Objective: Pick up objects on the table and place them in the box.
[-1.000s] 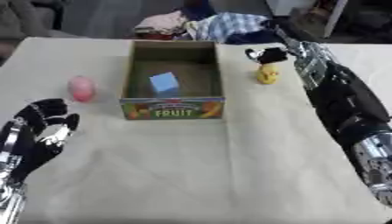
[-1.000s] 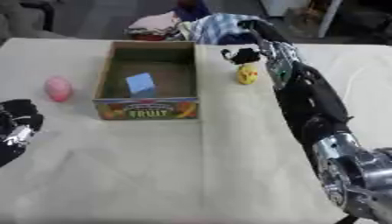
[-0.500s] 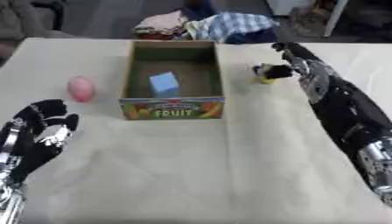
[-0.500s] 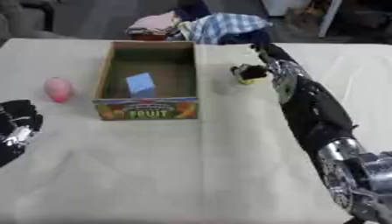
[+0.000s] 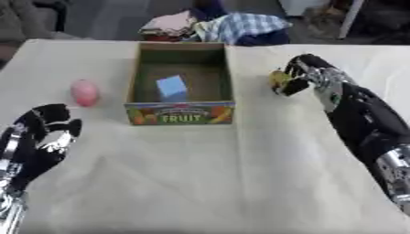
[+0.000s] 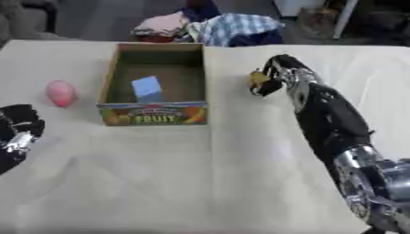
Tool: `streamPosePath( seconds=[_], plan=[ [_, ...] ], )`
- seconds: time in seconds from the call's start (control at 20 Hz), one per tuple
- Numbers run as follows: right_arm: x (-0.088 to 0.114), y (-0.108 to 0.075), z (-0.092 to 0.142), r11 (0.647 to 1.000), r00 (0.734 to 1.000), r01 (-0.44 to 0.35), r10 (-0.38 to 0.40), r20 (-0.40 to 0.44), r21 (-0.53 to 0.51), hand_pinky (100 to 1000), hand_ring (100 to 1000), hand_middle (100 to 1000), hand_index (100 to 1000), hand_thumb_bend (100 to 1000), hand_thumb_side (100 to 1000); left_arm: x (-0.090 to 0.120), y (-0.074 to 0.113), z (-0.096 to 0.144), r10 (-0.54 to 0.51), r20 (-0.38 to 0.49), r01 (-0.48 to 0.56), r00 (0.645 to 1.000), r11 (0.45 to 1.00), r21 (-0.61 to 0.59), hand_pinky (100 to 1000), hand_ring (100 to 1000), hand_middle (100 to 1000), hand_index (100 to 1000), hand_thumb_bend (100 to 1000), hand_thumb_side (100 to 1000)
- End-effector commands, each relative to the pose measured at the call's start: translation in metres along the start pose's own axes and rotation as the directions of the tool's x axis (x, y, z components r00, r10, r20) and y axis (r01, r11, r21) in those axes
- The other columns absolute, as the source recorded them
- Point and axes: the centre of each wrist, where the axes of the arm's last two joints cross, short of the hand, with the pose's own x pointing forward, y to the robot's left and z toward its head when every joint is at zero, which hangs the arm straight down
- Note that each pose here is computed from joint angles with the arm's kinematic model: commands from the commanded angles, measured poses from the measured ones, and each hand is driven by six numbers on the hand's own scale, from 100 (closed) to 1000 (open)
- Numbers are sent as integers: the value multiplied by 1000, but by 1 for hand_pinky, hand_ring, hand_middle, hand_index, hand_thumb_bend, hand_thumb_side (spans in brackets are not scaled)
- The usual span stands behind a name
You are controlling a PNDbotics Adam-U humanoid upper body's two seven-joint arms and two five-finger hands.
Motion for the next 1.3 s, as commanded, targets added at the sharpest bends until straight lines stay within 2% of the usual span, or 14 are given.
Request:
streamPosePath(
  seconds=[0.05, 0.2, 0.3, 0.5, 0.65, 0.95, 1.3],
  plan=[
    [-1, -21, 0, 992, 999, -37, 37, -5, -117, 645, 639, 367, 459, 399, 159, 7, 8, -3, -23, 26, 22, 999, 1000, 9, 753, 755, 665, 756, 412, 369],
    [2, -24, 0, 976, 999, -39, 41, 4, -213, 591, 579, 294, 381, 374, 100, 7, 8, -3, -22, 26, 22, 999, 1000, 10, 753, 755, 666, 756, 411, 371],
    [6, -29, 0, 958, 999, -34, 43, 27, -285, 575, 560, 277, 364, 363, 100, 7, 8, -3, -23, 26, 23, 999, 1000, 11, 753, 756, 666, 756, 411, 371],
    [21, -49, 2, 919, 991, -7, 59, 121, -394, 568, 549, 269, 357, 345, 100, 8, 8, -3, -24, 26, 23, 999, 1000, 10, 753, 756, 666, 756, 409, 370],
    [42, -64, 4, 900, 974, 23, 77, 211, -435, 570, 549, 271, 360, 331, 100, 8, 8, -3, -24, 27, 24, 999, 1000, 7, 753, 757, 666, 756, 409, 368],
    [93, -74, 8, 891, 916, 51, 138, 377, -451, 578, 556, 284, 374, 323, 100, 7, 7, -3, -26, 25, 26, 999, 1000, 0, 753, 757, 666, 757, 407, 367],
    [145, -53, 11, 918, 855, 41, 172, 490, -395, 590, 568, 304, 400, 321, 112, 8, 4, -4, -17, 31, 17, 999, 1000, -11, 753, 757, 667, 757, 408, 366]
  ],
)
